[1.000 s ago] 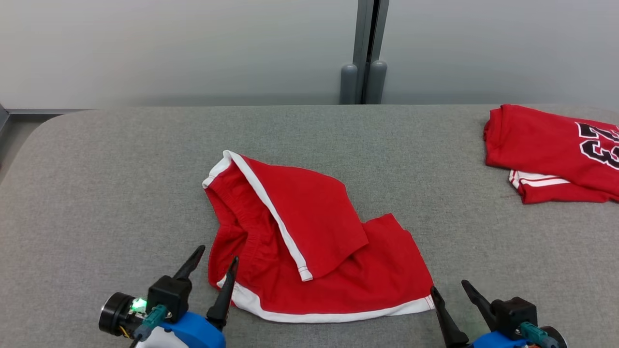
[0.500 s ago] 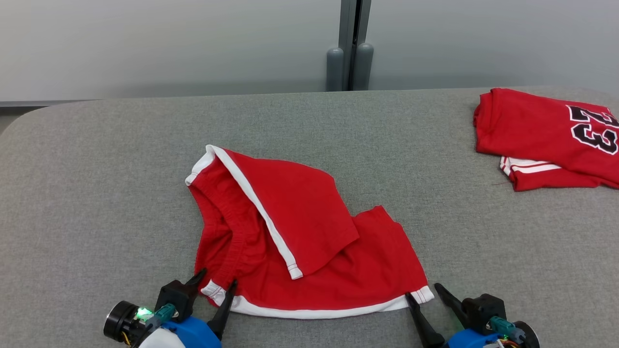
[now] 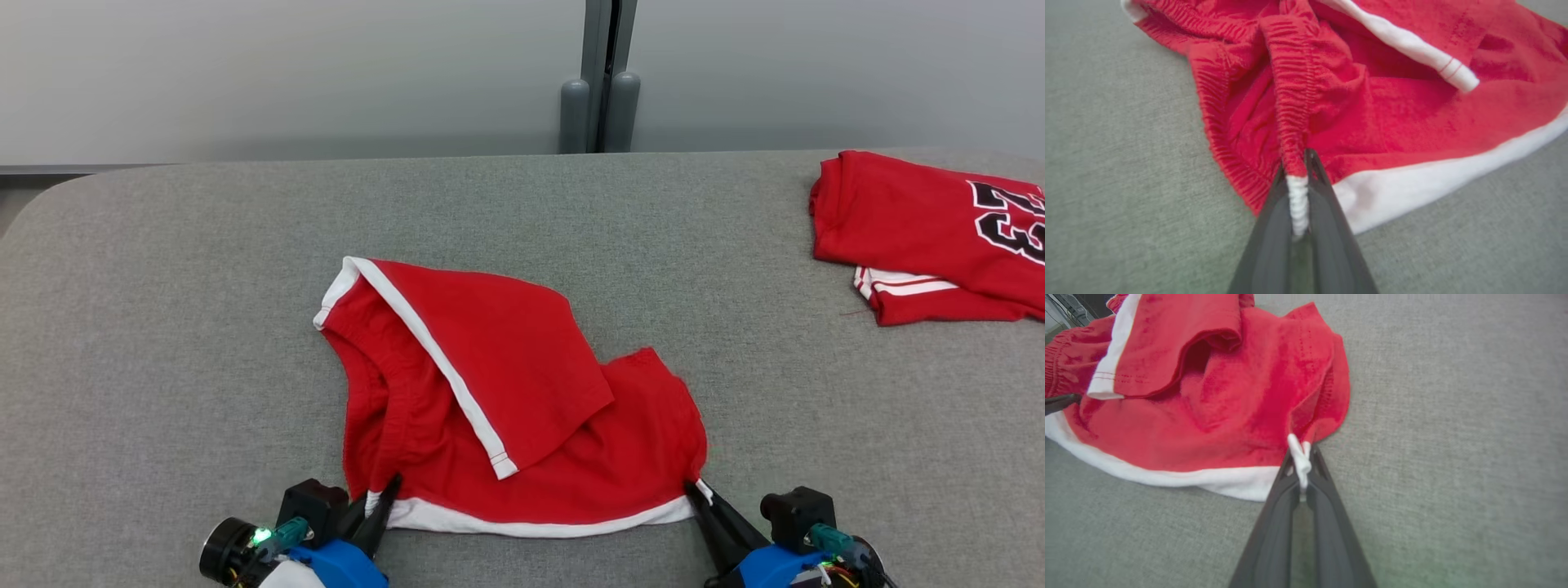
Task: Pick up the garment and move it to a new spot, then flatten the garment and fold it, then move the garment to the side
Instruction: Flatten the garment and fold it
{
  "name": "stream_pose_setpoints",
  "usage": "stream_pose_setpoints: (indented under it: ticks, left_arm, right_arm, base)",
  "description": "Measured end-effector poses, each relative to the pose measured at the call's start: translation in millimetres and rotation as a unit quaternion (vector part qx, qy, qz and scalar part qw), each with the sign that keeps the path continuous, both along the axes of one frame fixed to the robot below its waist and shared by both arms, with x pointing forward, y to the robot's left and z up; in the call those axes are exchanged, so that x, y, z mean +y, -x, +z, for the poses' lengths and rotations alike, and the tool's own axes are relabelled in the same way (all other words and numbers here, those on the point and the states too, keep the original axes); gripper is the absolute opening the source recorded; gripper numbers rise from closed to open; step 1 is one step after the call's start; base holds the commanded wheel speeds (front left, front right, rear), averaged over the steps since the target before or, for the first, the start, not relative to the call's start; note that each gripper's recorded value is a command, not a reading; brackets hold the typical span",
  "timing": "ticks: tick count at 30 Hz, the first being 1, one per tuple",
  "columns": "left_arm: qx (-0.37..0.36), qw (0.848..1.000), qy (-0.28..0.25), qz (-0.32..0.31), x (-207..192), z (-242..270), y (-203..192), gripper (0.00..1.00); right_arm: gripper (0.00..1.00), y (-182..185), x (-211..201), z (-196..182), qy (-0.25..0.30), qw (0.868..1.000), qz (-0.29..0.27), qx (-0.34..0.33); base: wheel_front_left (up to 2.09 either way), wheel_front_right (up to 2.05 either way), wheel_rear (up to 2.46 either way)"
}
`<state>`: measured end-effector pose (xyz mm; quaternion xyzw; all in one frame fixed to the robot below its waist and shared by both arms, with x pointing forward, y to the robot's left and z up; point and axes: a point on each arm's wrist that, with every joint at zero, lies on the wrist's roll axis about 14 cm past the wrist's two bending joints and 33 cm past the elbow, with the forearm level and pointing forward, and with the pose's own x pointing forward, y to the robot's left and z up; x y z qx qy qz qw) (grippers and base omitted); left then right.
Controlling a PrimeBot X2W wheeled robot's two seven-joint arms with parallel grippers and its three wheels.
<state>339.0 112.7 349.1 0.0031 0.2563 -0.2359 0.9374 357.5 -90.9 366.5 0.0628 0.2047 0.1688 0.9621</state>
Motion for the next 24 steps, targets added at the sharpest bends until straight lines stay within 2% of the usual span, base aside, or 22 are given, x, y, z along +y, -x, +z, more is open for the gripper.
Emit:
stream_pose_setpoints:
  ticks: [5, 10, 13, 15, 18, 20, 24]
  left_arm:
    - [-0.034, 0.998, 0.049, 0.006, -11, 25, -13, 0.00]
    - [-0.118, 0.989, 0.089, -0.003, -18, 82, -54, 0.00]
    - [-0.176, 0.978, 0.108, -0.010, -19, 127, -89, 0.00]
    - [-0.209, 0.972, 0.099, -0.028, -21, 153, -114, 0.00]
    - [-0.246, 0.960, 0.126, -0.039, -33, 199, -154, 0.00]
    - [-0.273, 0.953, 0.125, -0.052, -39, 227, -182, 0.00]
    - [-0.309, 0.941, 0.127, -0.057, -47, 270, -235, 0.00]
  right_arm:
    - [0.00, -18, 5, 24, -0.040, 0.998, -0.016, -0.034]
    - [0.00, -62, 1, 79, -0.065, 0.991, -0.019, -0.119]
    - [0.00, -97, -3, 118, -0.072, 0.982, -0.016, -0.172]
    - [0.00, -122, -1, 146, -0.076, 0.977, -0.009, -0.201]
    - [0.00, -162, 3, 183, -0.081, 0.970, -0.001, -0.229]
    - [0.00, -191, 2, 205, -0.078, 0.967, 0.000, -0.243]
    - [0.00, -250, -8, 251, -0.097, 0.958, -0.026, -0.267]
  base:
    - [0.00, 0.00, 0.00]
    - [0.00, 0.00, 0.00]
    - [0.00, 0.00, 0.00]
    - [0.00, 0.00, 0.00]
    - [0.00, 0.00, 0.00]
    - [0.00, 0.00, 0.00]
    - [0.00, 0.00, 0.00]
